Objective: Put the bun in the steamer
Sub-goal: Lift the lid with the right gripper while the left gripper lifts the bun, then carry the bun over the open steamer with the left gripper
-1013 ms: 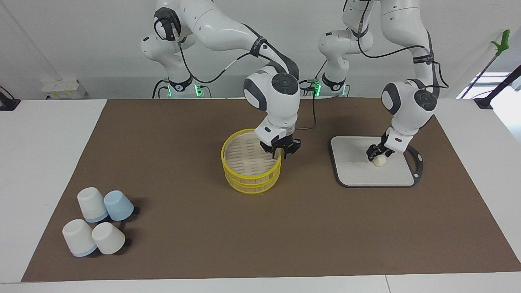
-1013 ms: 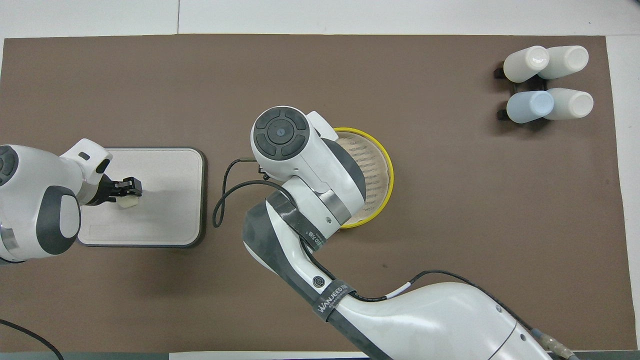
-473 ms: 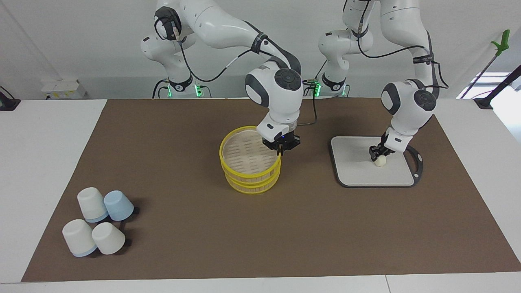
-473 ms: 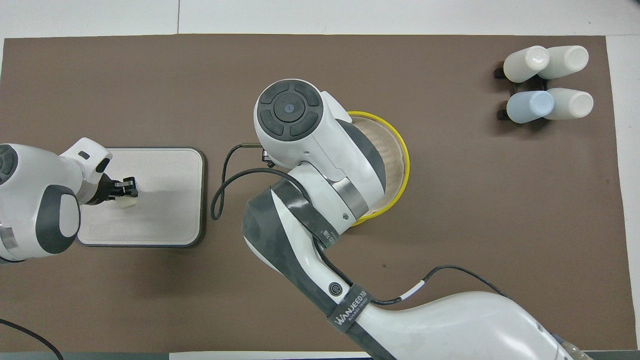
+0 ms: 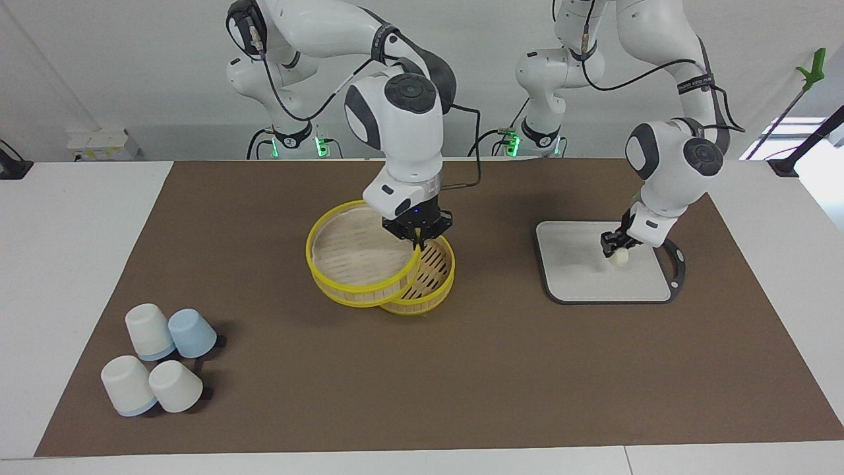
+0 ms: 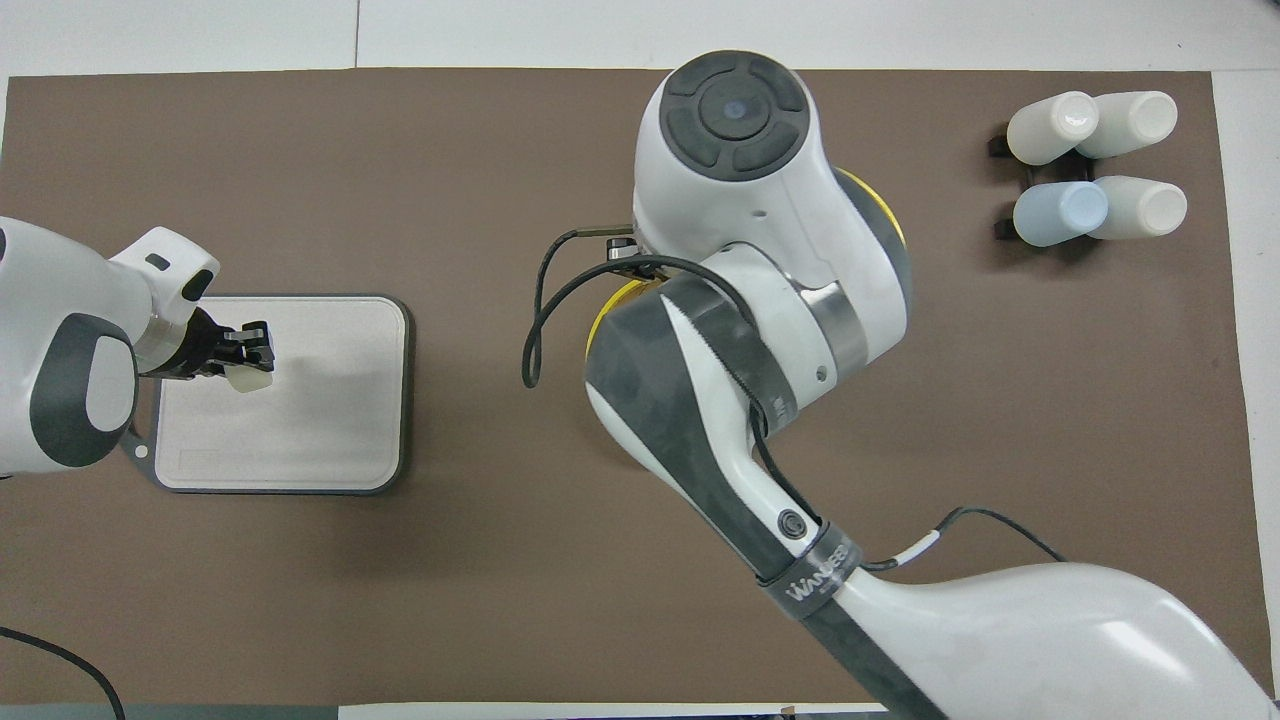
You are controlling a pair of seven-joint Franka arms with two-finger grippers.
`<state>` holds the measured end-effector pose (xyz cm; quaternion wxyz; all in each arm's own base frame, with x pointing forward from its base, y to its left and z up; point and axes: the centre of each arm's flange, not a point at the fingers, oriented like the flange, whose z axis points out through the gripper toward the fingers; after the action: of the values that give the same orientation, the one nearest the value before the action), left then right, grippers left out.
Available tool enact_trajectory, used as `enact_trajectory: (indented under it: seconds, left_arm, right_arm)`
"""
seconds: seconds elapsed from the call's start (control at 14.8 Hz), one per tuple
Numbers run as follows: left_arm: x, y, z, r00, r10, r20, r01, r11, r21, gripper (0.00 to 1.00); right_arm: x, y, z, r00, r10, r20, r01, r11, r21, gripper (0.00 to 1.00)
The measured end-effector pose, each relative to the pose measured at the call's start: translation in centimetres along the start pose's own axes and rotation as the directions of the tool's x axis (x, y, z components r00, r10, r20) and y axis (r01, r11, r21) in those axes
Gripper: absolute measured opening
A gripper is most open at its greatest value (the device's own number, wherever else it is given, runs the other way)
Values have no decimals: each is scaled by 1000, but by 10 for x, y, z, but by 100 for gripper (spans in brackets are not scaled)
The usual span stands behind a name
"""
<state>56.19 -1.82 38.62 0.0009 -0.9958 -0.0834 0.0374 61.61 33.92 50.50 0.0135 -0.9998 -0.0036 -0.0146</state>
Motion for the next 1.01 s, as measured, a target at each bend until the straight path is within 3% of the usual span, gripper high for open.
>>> enact_trajectory:
  seconds: [0.27, 0.61, 1.01]
  left_arm:
    - [-14, 90, -37, 994, -112, -7, 112, 993, -48, 39]
    - [-56, 212, -71, 972, -232, -21, 229, 967, -109, 39]
    - [-112, 331, -88, 976, -218, -18, 213, 967, -137, 39]
  right_arm:
    - [17, 53, -14, 1000, -11, 13, 11, 1000, -10, 9]
    - [18, 58, -15, 1000, -13, 17, 13, 1000, -12, 9]
    - [39, 114, -15, 996, -90, 20, 91, 996, -13, 9]
